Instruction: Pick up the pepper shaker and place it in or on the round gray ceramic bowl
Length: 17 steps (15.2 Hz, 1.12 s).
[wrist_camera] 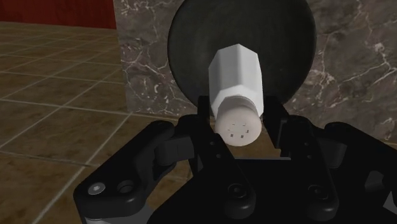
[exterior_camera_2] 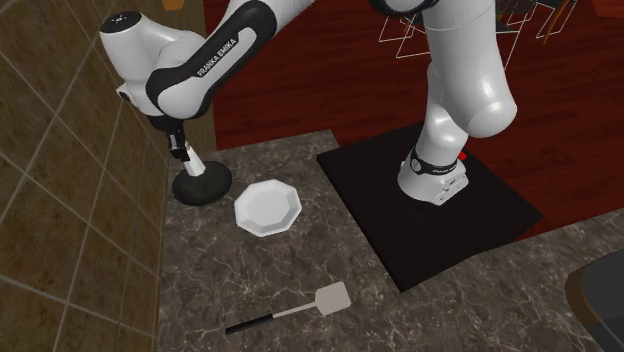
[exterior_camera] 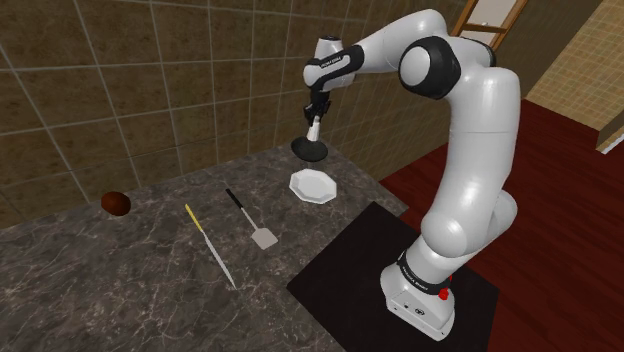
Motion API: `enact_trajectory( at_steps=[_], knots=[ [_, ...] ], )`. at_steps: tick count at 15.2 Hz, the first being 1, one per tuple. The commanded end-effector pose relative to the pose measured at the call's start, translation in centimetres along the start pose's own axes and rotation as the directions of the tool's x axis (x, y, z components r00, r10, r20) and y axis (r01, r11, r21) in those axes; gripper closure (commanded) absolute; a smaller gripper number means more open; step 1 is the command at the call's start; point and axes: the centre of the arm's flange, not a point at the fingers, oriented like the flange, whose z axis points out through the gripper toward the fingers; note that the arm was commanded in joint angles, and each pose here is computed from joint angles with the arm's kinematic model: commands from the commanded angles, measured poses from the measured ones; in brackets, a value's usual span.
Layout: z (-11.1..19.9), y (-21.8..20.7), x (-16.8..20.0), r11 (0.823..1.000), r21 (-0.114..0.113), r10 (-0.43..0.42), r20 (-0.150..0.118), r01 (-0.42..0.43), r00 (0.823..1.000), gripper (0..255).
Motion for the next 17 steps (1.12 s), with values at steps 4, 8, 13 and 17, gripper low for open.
enact_trajectory(
  at_steps=[4,8,13,17],
  knots=[
    [2.6,-0.4,-0.1,1.000,0.000,0.000,-0.001,0.000,1.000,255],
    [4.7,-0.6,-0.2,1.000,0.000,0.000,-0.001,0.000,1.000,255],
    [4.7,-0.6,-0.2,1.000,0.000,0.000,-0.001,0.000,1.000,255],
    [4.7,-0.6,-0.2,1.000,0.000,0.000,-0.001,0.000,1.000,0]
  ],
)
